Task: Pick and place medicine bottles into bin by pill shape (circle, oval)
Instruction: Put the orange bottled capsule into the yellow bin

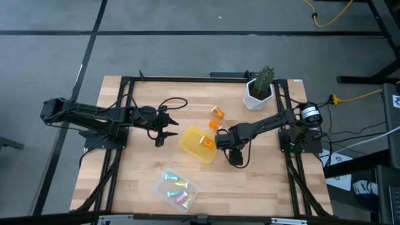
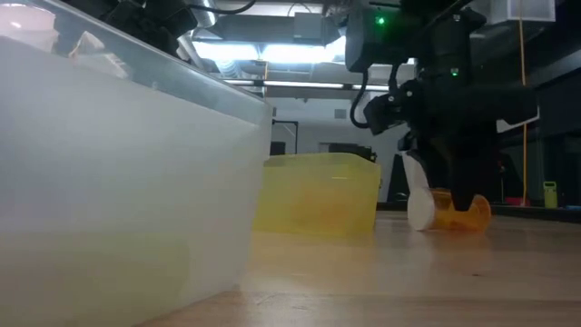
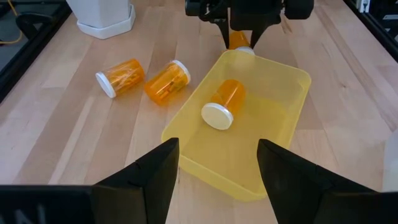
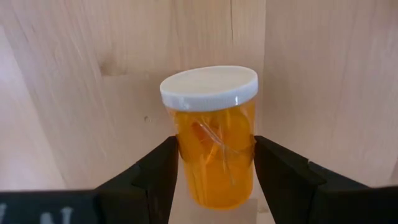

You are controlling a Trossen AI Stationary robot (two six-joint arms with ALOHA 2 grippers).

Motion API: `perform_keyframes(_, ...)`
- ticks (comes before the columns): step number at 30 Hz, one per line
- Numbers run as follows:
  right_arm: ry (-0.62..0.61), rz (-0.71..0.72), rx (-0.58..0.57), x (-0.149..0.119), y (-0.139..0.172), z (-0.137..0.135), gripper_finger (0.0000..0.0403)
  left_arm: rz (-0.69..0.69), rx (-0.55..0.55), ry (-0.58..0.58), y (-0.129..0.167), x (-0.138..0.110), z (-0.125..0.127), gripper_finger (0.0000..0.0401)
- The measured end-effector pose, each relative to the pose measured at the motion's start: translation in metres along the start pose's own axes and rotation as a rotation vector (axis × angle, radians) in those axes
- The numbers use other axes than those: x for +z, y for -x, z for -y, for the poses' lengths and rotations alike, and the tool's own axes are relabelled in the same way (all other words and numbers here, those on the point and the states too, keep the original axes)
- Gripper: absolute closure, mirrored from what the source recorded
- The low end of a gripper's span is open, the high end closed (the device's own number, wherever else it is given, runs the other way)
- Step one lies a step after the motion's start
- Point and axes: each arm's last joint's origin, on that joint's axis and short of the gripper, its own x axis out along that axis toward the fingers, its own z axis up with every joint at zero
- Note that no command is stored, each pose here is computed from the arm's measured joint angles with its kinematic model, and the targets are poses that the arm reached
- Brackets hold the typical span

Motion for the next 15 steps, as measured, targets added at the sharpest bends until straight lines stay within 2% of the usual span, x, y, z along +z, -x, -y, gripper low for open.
perform_keyframes(15, -0.031, -0.002, -0.001, 0.005, -0.01, -0.001, 0.0201, 0.0, 0.0, 0.0, 0.0, 0.0, 0.0, 0.0189)
